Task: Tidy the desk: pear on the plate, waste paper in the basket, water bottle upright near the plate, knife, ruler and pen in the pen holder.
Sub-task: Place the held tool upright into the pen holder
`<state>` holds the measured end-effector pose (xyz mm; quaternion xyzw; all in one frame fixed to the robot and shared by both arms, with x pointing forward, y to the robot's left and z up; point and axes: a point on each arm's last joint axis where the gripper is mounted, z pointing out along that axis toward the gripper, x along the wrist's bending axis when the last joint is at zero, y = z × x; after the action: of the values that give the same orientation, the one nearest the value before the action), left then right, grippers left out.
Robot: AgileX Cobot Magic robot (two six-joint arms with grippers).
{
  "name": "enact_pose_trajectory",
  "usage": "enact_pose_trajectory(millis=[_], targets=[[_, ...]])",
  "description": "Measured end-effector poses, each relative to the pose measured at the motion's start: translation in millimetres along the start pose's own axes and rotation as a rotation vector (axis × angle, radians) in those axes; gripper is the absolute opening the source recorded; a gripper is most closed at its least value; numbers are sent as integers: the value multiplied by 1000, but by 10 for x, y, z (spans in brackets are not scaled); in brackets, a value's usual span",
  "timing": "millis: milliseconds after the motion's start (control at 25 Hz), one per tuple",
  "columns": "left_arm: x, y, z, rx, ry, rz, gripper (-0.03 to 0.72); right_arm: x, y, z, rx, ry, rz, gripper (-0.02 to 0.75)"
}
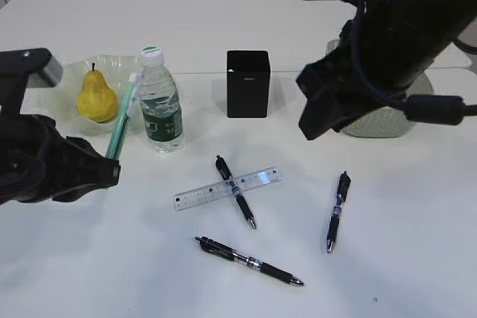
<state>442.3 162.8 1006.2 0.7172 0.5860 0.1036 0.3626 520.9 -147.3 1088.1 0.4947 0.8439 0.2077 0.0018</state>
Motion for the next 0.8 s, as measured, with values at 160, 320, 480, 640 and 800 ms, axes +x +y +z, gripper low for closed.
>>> enact_pose_trajectory(millis=[160,320,480,640,800], targets=[[-21,52,-41,-57,-23,0,41,83,110,-12,-119,94,25,302],[-28,69,-40,-86,-35,-4,41,164,233,-49,-254,191,53,302],[-44,97,-42,-122,-57,-42,41,242,339,-99,-374,289,46,302],[-110,106,-47,-149,-87,-35,41,284,424,-82,-443,369,60,302],[-261,94,-57,-185,-148,-1,41,301,493,8,-466,438,80,322]])
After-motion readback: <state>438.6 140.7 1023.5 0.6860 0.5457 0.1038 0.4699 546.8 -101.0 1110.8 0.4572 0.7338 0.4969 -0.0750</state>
